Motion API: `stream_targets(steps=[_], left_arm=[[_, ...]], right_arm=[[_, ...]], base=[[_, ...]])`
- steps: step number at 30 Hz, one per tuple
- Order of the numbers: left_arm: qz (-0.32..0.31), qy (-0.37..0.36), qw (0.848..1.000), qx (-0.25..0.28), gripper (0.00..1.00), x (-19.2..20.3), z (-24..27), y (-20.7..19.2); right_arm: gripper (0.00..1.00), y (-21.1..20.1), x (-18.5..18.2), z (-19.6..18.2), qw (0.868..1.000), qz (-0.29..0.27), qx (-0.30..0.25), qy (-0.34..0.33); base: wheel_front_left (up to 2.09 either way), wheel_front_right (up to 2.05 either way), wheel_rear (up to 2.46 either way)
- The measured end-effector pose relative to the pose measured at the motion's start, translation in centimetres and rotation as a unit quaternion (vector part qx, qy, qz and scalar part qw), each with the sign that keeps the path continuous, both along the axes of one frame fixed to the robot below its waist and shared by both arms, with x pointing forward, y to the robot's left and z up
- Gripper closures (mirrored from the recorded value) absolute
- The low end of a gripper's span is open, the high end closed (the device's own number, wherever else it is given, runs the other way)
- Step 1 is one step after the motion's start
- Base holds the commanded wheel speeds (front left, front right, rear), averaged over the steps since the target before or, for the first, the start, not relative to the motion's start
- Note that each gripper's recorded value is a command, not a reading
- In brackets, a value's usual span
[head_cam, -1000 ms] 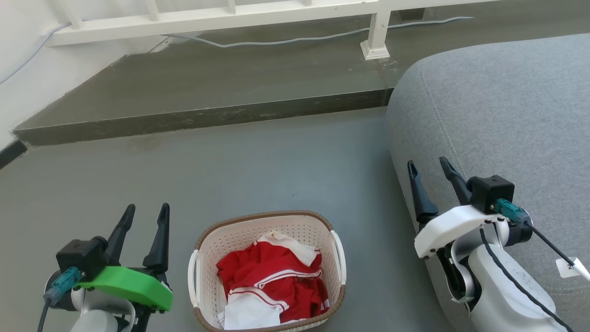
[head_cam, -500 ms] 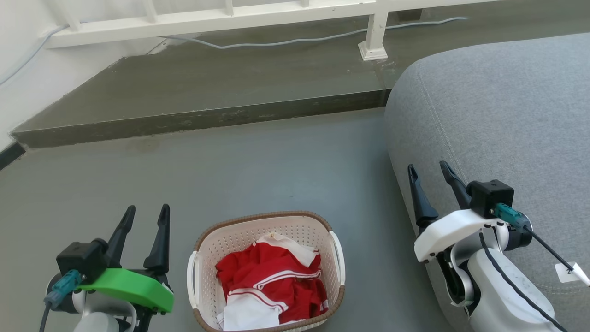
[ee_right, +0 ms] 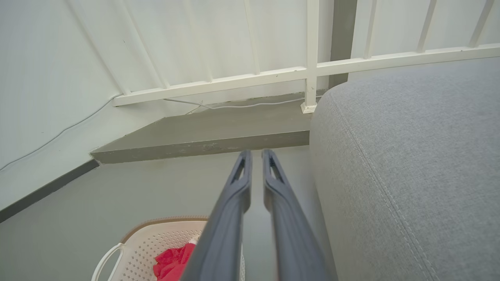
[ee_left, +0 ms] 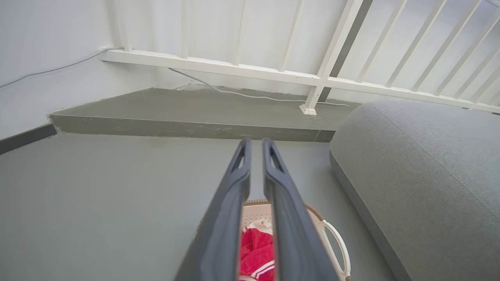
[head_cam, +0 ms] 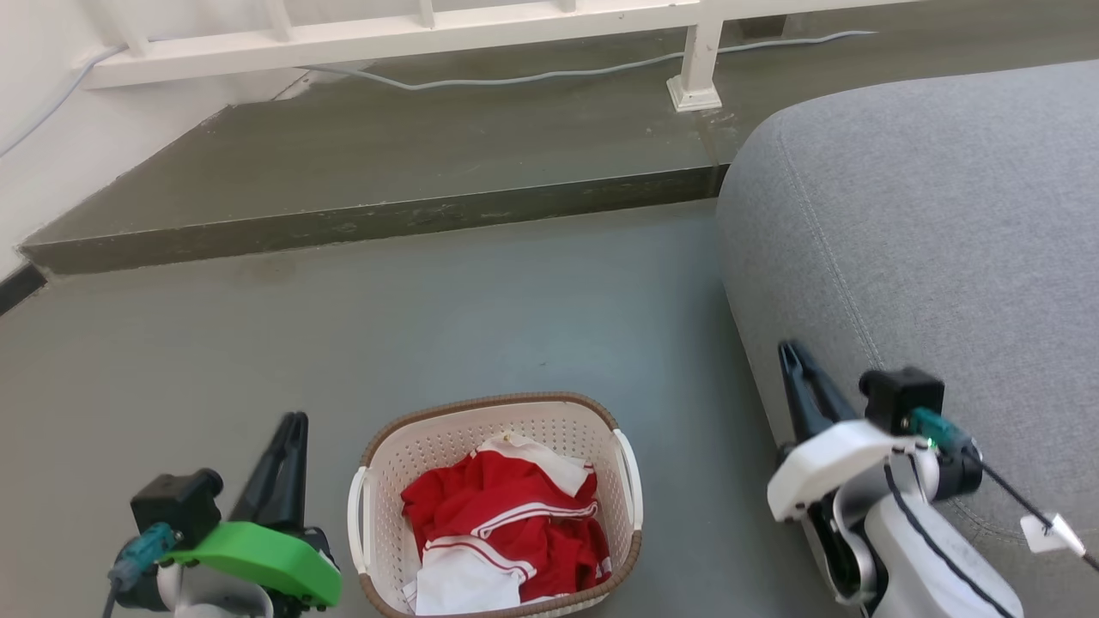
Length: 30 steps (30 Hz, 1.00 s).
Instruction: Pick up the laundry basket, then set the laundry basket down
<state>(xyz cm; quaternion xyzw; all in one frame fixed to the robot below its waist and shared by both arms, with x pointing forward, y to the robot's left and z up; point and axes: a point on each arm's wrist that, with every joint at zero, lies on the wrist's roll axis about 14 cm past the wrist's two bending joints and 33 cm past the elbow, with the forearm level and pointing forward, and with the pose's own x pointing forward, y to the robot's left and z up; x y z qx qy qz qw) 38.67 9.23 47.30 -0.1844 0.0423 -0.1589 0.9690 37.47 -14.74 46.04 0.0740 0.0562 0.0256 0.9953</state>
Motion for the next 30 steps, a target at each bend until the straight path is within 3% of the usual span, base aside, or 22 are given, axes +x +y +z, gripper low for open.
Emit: stream_targets(steps=[13, 30], left_arm=[[0.028, 0.038, 0.997, -0.057, 1.0, -0.3, -0.7, 1.0], [0.072, 0.077, 0.984, -0.146, 1.0, -0.2, -0.8, 2.9]], right_arm=[[1.0, -0.8, -0.3, -1.0, 0.997, -0.026, 0.072, 0.03], [1.0, -1.7, 0.3, -0.6, 0.977, -0.058, 0.198, 0.047]], base=[[0.0, 0.0, 0.0], [0.0, 0.0, 0.0]])
